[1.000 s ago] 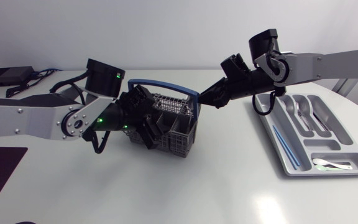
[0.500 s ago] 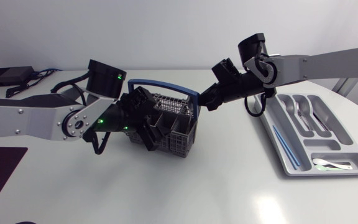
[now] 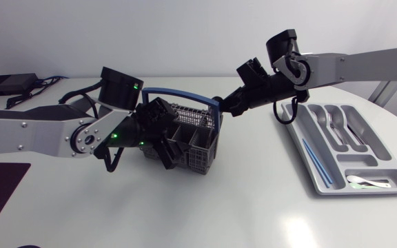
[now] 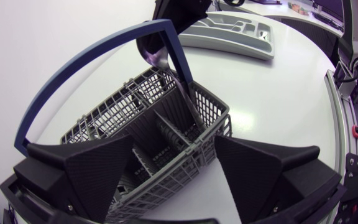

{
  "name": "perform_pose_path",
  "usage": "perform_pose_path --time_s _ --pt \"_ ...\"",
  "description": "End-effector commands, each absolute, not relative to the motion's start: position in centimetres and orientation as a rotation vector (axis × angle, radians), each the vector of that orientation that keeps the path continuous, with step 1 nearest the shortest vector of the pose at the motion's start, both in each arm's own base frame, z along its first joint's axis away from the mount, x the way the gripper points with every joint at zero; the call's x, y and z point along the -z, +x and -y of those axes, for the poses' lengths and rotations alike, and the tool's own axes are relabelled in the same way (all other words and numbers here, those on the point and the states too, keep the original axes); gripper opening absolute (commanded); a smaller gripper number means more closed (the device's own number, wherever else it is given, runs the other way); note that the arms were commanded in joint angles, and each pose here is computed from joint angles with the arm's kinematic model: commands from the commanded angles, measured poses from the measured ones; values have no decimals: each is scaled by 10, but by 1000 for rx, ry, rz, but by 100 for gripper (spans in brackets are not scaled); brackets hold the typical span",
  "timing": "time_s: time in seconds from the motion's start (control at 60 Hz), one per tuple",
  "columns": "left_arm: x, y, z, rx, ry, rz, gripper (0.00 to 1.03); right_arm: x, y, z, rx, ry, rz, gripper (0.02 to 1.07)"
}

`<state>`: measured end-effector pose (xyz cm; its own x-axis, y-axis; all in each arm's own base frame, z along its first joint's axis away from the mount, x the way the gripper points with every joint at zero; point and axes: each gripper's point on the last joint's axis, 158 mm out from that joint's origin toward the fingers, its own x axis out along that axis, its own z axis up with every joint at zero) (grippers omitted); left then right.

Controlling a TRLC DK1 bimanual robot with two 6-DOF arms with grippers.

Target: Sort the cutlery from the basket into the organizer compartments.

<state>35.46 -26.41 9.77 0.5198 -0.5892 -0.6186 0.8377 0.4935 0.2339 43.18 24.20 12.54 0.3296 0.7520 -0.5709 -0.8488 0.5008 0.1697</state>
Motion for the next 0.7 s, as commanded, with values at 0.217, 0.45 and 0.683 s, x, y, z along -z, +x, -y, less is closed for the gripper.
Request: perform_pose_path --time_s 0.217,0.45,0.683 --pt "-95 353 270 922 589 -496 96 -187 450 -230 -1002 -143 -539 7" --pt "-96 355 269 914 592 -495 97 -223 454 -220 -974 -155 -476 7" --pt "-95 351 272 921 599 -497 97 -253 464 -196 -915 -162 -417 7"
